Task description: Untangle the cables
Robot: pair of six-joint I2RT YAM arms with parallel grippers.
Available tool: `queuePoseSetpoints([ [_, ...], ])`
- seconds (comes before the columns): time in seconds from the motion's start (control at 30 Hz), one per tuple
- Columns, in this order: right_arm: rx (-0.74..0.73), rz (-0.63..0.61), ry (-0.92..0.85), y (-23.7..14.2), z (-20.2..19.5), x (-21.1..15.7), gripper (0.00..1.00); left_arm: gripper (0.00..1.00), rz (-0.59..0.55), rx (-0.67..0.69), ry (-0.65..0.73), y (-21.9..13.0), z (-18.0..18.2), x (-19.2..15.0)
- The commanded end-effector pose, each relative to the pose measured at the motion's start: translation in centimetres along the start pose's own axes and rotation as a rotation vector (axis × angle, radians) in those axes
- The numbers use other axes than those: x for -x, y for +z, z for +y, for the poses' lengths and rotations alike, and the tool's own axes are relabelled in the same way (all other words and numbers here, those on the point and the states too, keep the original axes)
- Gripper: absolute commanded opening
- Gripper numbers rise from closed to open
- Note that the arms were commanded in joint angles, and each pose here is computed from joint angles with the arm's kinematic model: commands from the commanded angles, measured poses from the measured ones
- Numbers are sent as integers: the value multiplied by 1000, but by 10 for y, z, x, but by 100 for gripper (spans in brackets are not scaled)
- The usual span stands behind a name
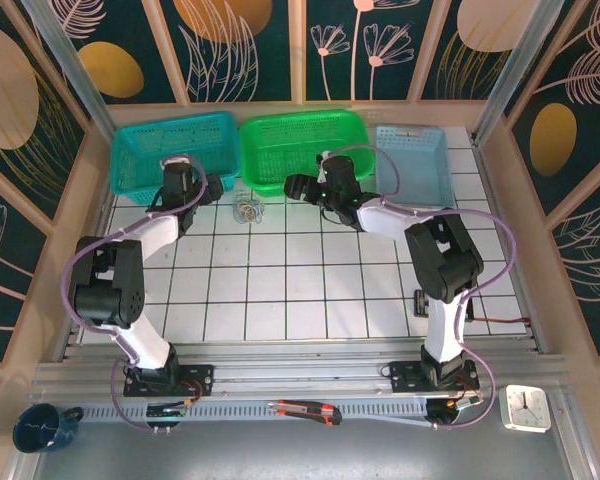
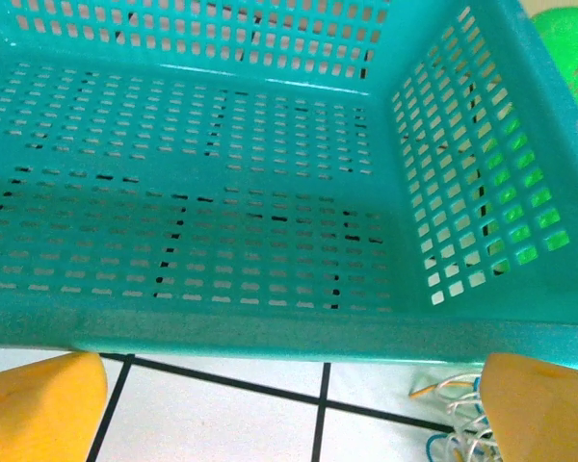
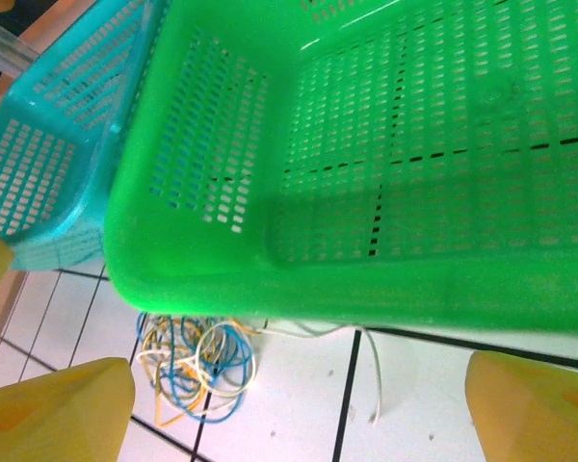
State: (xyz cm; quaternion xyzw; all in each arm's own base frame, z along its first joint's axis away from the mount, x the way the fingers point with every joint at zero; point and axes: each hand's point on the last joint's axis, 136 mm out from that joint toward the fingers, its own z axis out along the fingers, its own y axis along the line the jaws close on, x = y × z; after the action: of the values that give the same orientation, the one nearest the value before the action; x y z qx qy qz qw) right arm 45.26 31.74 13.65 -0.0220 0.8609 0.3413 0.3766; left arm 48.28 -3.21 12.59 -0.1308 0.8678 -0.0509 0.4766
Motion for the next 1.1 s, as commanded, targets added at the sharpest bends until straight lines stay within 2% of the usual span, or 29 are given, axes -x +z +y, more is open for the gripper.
queuePoseSetpoints([
  [0.0, 58, -45, -14, -28, 22, 17, 89, 99, -20, -55, -13, -11, -11, 18],
  [0.2, 78, -64, -27, -59, 30, 17, 89, 99, -16, -177, -80, -49, -31, 29],
  [0.33, 77, -69, -36, -77, 30, 14, 89, 99, 59, -222, -135, -63, -39, 0],
  [0.4, 73, -73, -36, -85, 29, 11, 89, 99, 96, -207, -107, -66, -48, -18],
  [0.5, 66, -77, -33, -96, 26, 6, 89, 99, 145, -141, -40, -61, -55, -43],
  [0.67, 47, -84, -30, -113, 21, -2, 89, 99, 184, 2, 9, -40, -42, -66],
  [0.83, 17, -97, -37, -131, 14, -8, 89, 99, 185, 69, 17, -24, -34, -69],
  [0.93, 4, -104, -37, -140, 11, -11, 89, 99, 147, 65, 3, -16, -43, -50],
  [1.07, -17, -106, -41, -147, 7, -15, 89, 99, 153, 74, 1, 1, -49, -47],
])
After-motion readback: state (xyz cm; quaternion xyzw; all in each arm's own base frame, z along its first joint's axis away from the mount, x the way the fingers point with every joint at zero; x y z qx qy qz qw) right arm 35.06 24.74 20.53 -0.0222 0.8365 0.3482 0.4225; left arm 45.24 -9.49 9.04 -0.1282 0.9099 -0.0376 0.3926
